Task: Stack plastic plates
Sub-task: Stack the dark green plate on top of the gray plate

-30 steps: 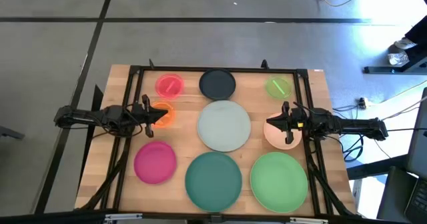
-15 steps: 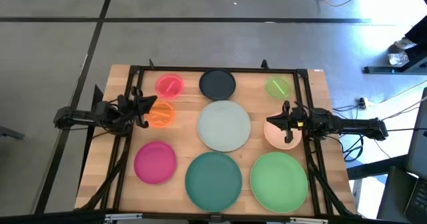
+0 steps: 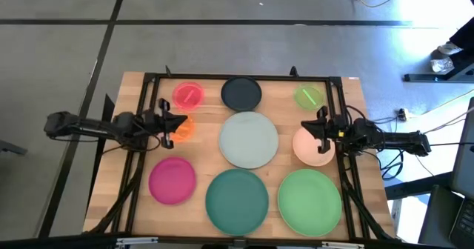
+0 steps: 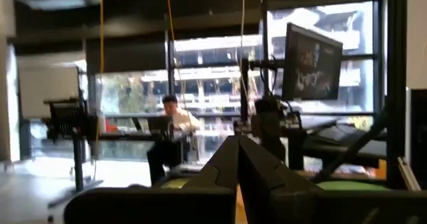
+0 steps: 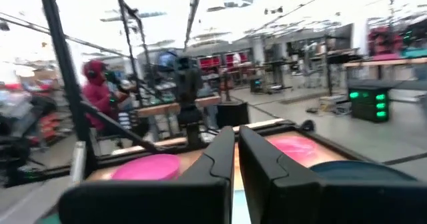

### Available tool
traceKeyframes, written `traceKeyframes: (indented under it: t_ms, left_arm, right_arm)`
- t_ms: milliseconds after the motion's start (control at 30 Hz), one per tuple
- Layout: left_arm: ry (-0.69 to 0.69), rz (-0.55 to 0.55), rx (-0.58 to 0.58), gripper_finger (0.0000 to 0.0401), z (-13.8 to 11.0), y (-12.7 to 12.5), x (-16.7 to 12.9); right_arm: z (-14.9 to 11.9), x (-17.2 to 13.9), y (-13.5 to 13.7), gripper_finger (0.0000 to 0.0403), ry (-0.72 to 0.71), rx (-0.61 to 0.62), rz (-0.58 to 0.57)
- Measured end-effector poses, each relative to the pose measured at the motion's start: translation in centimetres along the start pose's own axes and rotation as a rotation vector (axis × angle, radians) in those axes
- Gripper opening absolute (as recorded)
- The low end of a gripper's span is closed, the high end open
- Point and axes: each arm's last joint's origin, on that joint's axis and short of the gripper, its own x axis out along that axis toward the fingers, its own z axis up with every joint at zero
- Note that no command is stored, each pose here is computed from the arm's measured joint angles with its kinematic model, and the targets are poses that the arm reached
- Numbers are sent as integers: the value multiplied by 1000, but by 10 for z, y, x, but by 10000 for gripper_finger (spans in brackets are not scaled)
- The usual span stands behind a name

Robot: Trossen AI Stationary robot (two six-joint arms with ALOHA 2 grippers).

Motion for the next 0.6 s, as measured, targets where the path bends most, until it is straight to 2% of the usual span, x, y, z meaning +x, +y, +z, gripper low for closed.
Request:
traceKeyframes:
  t_ms: [300,500,600]
  left_arm:
    - [185,-130,43,0,0,-29,51]
    - [313,-136,78,0,-11,-54,86]
    - [432,-159,93,0,-18,-67,100]
  right_arm:
    - [5,0,0,19,-49,-48,-6]
    - [3,4,2,13,-25,-47,43]
    - [3,8,3,2,-25,-47,67]
